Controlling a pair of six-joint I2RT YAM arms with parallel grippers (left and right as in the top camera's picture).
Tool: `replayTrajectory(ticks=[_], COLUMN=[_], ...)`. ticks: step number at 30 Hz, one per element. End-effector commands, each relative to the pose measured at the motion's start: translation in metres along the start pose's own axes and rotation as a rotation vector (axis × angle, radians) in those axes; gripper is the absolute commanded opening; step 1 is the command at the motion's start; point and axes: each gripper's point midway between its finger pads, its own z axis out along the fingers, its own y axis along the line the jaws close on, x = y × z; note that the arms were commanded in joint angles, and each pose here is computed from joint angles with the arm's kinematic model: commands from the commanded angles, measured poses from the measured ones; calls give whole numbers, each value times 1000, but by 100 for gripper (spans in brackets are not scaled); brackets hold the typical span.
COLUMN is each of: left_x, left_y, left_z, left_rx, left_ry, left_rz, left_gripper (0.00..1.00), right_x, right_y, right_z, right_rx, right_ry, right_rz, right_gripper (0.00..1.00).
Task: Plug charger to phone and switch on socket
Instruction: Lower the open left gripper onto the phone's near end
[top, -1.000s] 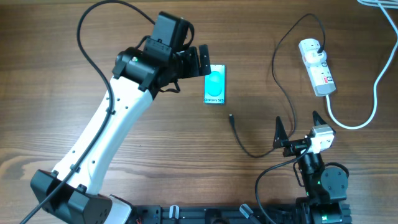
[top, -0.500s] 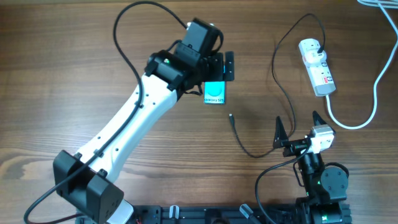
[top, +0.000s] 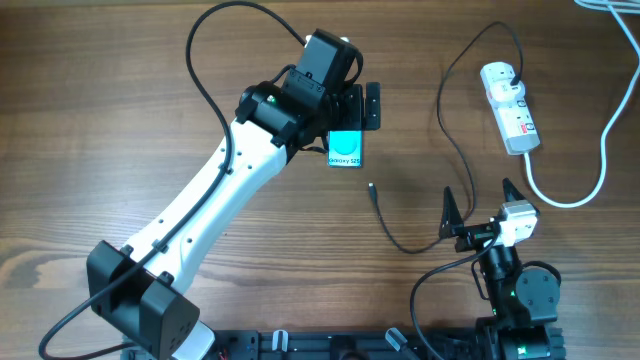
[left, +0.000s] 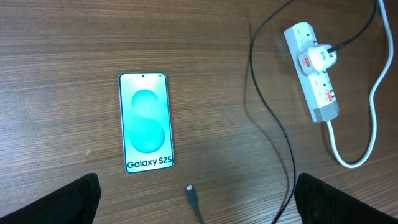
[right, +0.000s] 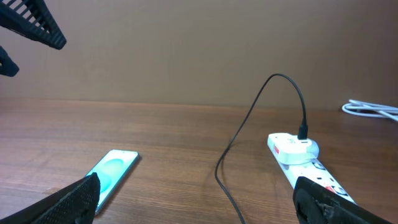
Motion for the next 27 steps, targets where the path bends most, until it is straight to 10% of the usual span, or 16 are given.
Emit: replayTrajectory(ticks=[1, 27], left_x=[-3, 79], left_y=[-4, 74], left_z=[6, 143], left_rx=[10, -246], left_ry=[1, 323], left_rz=[-5, -187], left_gripper=[100, 100], right_x=[0, 0], right_y=[-1, -1], right_z=[0, 0], right_rx=[6, 6], right_ry=[-1, -1], right_rz=[6, 6], right_gripper=[100, 100])
